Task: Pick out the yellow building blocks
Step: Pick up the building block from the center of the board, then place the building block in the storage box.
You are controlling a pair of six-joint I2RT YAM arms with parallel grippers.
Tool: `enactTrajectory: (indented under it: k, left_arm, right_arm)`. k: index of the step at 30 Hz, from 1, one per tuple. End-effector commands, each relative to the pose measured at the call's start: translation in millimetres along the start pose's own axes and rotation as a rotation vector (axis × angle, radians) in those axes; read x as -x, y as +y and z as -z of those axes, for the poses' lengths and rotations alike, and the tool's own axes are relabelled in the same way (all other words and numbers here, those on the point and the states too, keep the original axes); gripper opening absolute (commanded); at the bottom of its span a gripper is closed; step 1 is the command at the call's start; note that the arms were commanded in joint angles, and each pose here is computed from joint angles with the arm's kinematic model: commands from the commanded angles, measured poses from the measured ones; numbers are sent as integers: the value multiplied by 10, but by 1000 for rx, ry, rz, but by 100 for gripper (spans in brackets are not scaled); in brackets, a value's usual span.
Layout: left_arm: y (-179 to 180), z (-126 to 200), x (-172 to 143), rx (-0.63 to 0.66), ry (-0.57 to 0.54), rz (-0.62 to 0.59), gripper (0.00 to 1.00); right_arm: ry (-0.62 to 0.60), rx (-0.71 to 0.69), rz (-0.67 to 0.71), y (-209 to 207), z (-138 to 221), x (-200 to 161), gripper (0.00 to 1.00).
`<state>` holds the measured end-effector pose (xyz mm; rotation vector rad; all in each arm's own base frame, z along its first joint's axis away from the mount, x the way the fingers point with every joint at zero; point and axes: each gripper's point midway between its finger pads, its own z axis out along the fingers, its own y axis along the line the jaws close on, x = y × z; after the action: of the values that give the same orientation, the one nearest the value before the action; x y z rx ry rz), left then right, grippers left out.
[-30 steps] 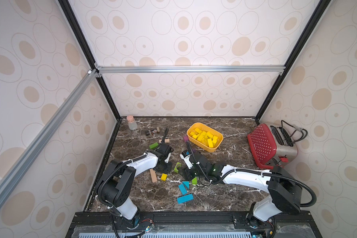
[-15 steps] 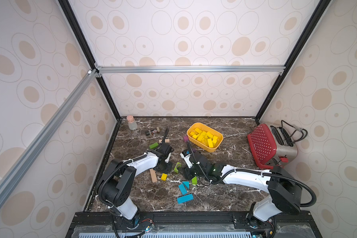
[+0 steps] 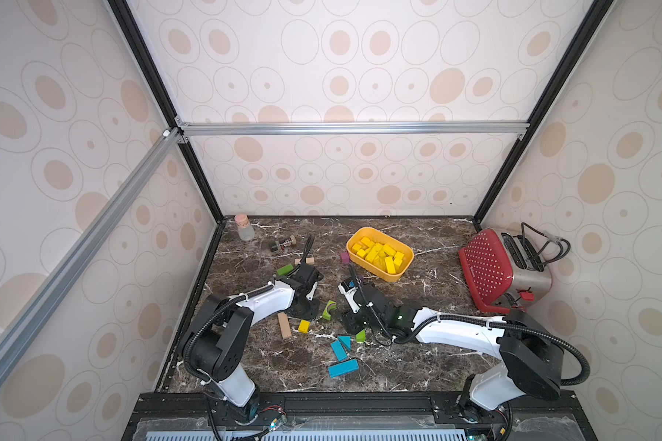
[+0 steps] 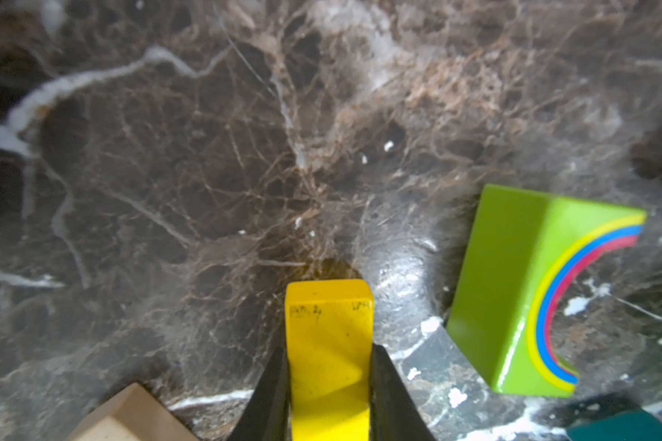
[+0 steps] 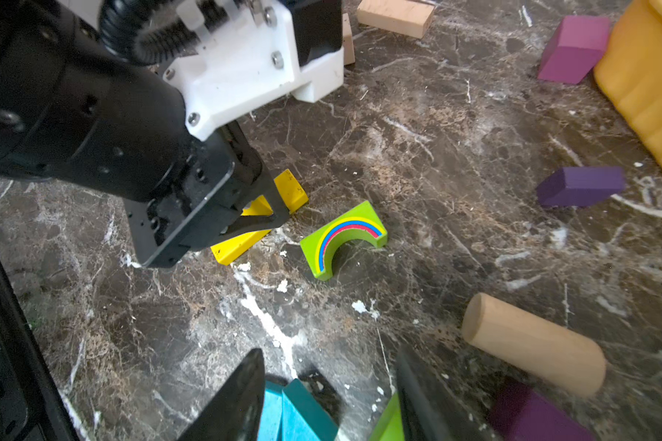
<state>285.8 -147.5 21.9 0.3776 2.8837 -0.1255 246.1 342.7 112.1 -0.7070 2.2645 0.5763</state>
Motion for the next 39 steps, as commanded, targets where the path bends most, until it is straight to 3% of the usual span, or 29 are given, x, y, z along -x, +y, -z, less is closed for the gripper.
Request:
enactTrajectory:
  k: [1, 13, 25, 32, 39]
  left_arm:
    - [49, 83, 74, 34, -4, -1, 25]
    - [-12, 524, 630, 44, -141, -33, 25]
    - [-336, 661, 1602, -29, -299, -56, 25]
    - [-718, 705, 2260, -54, -397, -135, 26]
    - [-1246, 804, 2841, -166, -559, -145, 26]
  right_arm:
    - [-56, -19, 13, -10, 112, 125, 56]
    - [-131, -91, 85, -122, 288, 417, 56]
    - [-83, -229, -28, -894, 374, 379, 56]
    - [-126, -305, -84, -1342, 522, 390, 56]
    - [-182, -415, -140, -1773, 643, 312, 56]
